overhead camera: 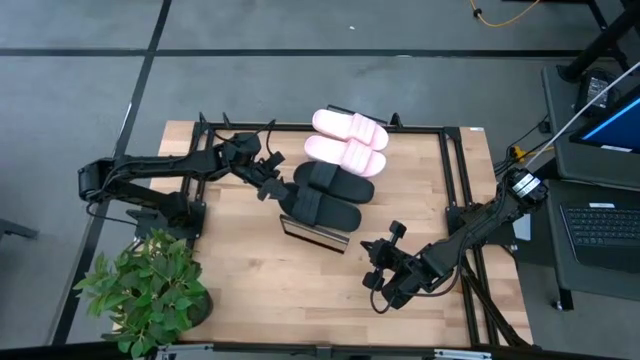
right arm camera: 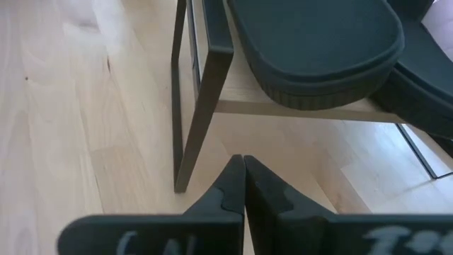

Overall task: Pick and place slides into the shelf
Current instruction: Put the black slide on the shelf

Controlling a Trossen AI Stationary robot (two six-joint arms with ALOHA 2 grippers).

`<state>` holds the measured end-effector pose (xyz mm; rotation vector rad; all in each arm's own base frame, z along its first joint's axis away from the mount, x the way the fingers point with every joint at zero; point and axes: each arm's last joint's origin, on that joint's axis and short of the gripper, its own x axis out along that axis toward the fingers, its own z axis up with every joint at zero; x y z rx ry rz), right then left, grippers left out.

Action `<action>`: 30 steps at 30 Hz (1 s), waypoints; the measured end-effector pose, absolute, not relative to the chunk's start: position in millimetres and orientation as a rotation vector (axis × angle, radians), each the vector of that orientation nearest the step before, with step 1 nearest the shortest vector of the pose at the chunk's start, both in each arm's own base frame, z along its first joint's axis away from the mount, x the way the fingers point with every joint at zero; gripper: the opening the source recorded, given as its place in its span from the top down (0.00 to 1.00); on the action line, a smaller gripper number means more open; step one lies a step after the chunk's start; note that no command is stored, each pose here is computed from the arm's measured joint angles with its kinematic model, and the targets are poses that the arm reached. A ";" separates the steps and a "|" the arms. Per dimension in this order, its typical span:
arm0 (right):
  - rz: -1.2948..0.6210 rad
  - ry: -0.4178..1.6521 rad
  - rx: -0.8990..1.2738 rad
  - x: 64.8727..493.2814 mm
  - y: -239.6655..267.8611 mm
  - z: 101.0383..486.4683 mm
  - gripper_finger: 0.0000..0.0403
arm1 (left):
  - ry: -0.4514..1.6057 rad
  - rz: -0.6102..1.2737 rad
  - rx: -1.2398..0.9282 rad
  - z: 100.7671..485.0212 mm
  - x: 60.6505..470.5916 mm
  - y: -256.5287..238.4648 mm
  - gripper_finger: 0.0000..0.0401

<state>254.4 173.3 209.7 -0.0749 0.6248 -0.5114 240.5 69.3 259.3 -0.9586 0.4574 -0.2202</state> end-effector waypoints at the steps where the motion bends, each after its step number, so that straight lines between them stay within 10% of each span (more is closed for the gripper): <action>1: -0.512 0.624 -0.075 254.4 173.3 209.8 0.99 | 0.458 -0.221 -0.958 259.3 240.5 69.3 0.93; 30: -0.512 0.625 -0.074 254.5 173.3 209.8 0.99 | 0.488 -0.182 -0.949 254.9 238.9 69.5 0.69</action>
